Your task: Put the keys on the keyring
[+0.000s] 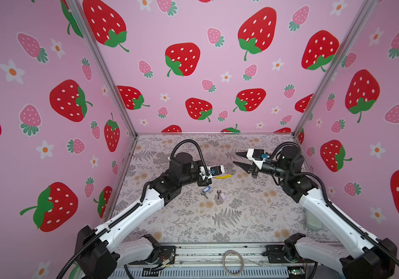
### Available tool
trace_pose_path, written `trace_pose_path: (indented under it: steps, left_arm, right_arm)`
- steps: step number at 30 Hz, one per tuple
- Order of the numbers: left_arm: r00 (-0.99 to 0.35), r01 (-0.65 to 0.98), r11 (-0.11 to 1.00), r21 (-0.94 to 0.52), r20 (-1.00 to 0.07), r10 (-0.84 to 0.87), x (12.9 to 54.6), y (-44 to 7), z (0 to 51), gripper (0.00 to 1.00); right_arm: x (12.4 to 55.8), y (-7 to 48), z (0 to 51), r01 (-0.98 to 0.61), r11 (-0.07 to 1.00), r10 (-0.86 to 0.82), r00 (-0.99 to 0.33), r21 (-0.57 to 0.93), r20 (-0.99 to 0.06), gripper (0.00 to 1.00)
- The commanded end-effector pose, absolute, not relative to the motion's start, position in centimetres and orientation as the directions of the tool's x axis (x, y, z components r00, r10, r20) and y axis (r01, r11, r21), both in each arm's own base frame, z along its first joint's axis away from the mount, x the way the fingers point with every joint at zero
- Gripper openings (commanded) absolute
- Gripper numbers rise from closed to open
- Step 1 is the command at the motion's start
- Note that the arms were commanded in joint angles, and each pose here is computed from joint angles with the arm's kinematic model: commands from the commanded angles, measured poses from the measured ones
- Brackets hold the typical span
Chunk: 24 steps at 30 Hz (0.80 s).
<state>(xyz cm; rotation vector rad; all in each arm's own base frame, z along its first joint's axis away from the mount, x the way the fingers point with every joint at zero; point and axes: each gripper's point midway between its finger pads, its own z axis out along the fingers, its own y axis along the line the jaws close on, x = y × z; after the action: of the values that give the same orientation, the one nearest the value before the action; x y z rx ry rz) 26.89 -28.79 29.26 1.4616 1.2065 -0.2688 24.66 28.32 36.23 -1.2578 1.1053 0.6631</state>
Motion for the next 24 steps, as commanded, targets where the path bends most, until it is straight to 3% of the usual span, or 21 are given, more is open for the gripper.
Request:
trace_pose_path:
  steps: [1, 10, 24]
  left_arm:
    - [0.545, 0.754, 0.115, 0.646, -0.714, 0.438, 25.0, -29.2, 31.5, 0.0]
    - [0.529, 0.776, 0.121, 0.619, -0.743, 0.41, 25.1, -29.7, 31.6, 0.0]
    - [0.479, 0.777, 0.218, 0.591, -0.779, 0.405, 27.1, -30.1, 32.0, 0.0]
  right_arm:
    - [25.7, 28.8, 34.2, -0.899, 0.181, -0.239, 0.354, -0.4, -0.904, 0.37]
    - [24.3, 29.9, 32.1, -0.948, 0.1, -0.2, 0.28, -0.303, -0.939, 0.35]
    - [22.2, 31.1, 29.3, -0.964, 0.121, -0.211, 0.21, -0.239, -0.955, 0.38]
